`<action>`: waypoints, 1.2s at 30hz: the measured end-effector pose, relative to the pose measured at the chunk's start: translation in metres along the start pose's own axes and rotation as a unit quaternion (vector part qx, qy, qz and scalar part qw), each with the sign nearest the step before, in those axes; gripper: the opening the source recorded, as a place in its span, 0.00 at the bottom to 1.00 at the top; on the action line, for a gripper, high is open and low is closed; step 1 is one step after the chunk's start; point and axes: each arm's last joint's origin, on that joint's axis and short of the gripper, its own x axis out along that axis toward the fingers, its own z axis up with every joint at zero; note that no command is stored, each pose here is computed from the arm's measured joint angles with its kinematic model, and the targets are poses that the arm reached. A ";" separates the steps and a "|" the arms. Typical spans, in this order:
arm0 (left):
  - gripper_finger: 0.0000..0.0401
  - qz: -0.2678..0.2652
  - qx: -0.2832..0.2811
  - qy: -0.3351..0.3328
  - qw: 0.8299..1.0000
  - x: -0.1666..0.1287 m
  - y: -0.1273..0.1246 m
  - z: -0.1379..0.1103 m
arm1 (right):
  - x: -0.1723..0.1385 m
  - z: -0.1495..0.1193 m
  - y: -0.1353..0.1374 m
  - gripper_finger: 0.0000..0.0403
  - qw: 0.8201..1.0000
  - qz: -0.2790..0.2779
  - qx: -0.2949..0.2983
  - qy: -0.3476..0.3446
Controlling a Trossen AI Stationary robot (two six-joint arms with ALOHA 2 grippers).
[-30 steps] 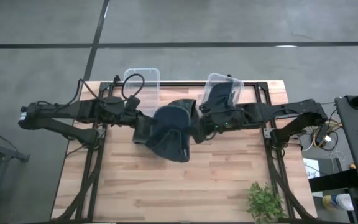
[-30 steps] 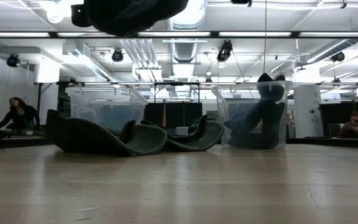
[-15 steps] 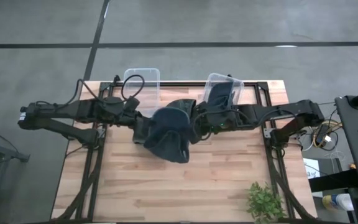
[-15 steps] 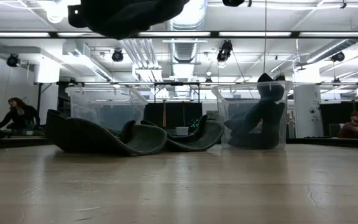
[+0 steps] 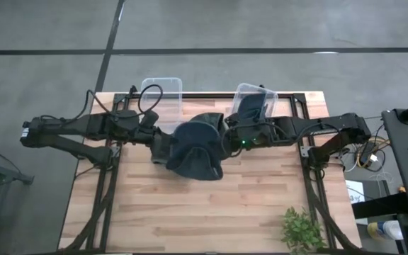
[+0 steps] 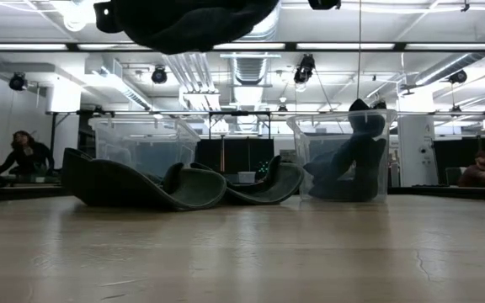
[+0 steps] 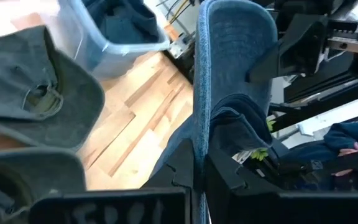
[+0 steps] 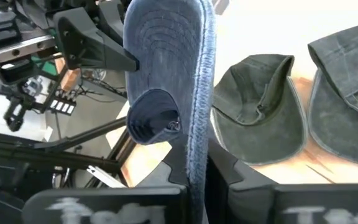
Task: Pick & Place hat
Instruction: Put the blue cap into the right transparent bin
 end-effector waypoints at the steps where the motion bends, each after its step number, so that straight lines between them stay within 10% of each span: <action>1: 0.05 -0.003 0.002 -0.003 1.000 0.000 -0.001 0.001 | -0.001 0.001 0.000 0.03 1.000 0.002 0.001 -0.001; 17: 0.36 0.004 0.039 -0.024 0.999 -0.007 0.000 0.003 | -0.013 0.013 -0.012 0.03 0.999 -0.036 0.022 0.001; 36: 0.38 -0.008 0.043 -0.114 0.992 -0.027 -0.006 0.014 | -0.110 0.072 -0.074 0.03 0.971 -0.202 0.032 -0.121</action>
